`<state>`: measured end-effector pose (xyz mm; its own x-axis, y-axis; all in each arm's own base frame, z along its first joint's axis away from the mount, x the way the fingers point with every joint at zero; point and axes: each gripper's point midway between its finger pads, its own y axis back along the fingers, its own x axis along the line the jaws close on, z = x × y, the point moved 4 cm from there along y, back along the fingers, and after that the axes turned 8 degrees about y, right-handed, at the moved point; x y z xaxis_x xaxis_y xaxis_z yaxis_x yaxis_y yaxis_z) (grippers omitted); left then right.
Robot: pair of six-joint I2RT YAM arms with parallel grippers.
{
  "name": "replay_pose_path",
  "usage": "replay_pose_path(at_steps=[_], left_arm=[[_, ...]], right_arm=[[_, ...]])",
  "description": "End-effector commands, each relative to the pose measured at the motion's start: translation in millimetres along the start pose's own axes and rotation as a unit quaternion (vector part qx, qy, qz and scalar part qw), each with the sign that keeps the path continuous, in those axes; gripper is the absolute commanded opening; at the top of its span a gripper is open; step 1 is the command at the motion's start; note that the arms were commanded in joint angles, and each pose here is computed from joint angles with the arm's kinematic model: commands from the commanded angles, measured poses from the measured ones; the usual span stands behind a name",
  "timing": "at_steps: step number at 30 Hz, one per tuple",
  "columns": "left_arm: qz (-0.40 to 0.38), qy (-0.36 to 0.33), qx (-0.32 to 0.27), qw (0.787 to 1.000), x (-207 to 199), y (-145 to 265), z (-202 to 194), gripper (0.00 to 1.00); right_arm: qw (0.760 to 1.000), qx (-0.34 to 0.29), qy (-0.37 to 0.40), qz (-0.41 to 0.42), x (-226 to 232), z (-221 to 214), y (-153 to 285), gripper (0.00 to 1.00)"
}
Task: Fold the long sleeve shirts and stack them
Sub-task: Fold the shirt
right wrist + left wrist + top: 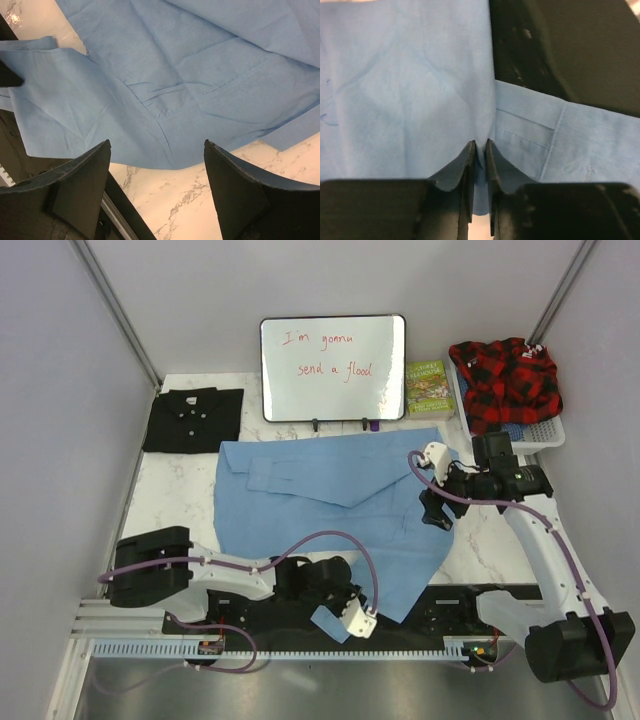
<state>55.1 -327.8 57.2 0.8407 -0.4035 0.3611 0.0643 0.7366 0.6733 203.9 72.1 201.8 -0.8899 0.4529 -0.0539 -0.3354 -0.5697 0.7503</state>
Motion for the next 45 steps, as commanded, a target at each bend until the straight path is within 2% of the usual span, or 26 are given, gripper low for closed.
replay_pose_path(at_steps=[1,2,3,4,6,7,8,14,20,26,33,39,41,42,44,45], left_arm=[[0.073,0.019,-0.047,0.996,36,13,32,0.08],[0.073,0.034,-0.059,0.995,40,18,38,0.02],[0.078,0.066,-0.086,0.991,53,29,55,0.02],[0.073,0.101,-0.081,0.989,62,37,48,0.02],[0.070,0.151,-0.105,0.980,79,47,59,0.02],[0.069,0.181,-0.093,0.977,88,52,49,0.02],[0.071,0.206,-0.110,0.970,99,56,56,0.02],[0.099,0.287,-0.136,0.943,137,71,57,0.02],[0.109,0.316,-0.135,0.933,146,80,56,0.02],[0.123,0.324,-0.128,0.929,156,85,57,0.02],[0.137,0.334,-0.131,0.923,165,89,59,0.02],[0.152,0.344,-0.135,0.917,175,95,61,0.02],[0.153,0.351,-0.137,0.913,178,97,62,0.02],[0.153,0.352,-0.138,0.913,178,98,62,0.02],[0.152,0.354,-0.138,0.912,178,99,62,0.02],[0.153,0.354,-0.141,0.912,178,101,64,0.02]], right_arm=[[0.999,-0.041,0.028,0.008,18,6,11,0.83],[0.998,-0.048,0.031,0.008,21,8,13,0.82],[0.997,-0.065,0.040,0.013,27,13,19,0.81],[0.996,-0.078,0.049,0.011,30,18,24,0.81],[0.992,-0.109,0.068,0.006,38,28,34,0.80],[0.990,-0.120,0.074,0.002,40,33,40,0.81],[0.988,-0.130,0.079,-0.002,43,37,45,0.82],[0.985,-0.144,0.087,0.020,60,42,59,0.89],[0.984,-0.147,0.086,0.048,67,33,47,0.89],[0.983,-0.123,0.085,0.104,66,24,32,0.85],[0.982,-0.096,0.085,0.138,60,16,15,0.86],[0.980,-0.093,0.090,0.152,62,18,8,0.72],[0.979,-0.095,0.090,0.156,63,19,6,0.61],[0.979,-0.095,0.090,0.156,63,19,5,0.51],[0.980,-0.094,0.089,0.150,61,20,4,0.44],[0.980,-0.094,0.087,0.149,60,20,3,0.34]])
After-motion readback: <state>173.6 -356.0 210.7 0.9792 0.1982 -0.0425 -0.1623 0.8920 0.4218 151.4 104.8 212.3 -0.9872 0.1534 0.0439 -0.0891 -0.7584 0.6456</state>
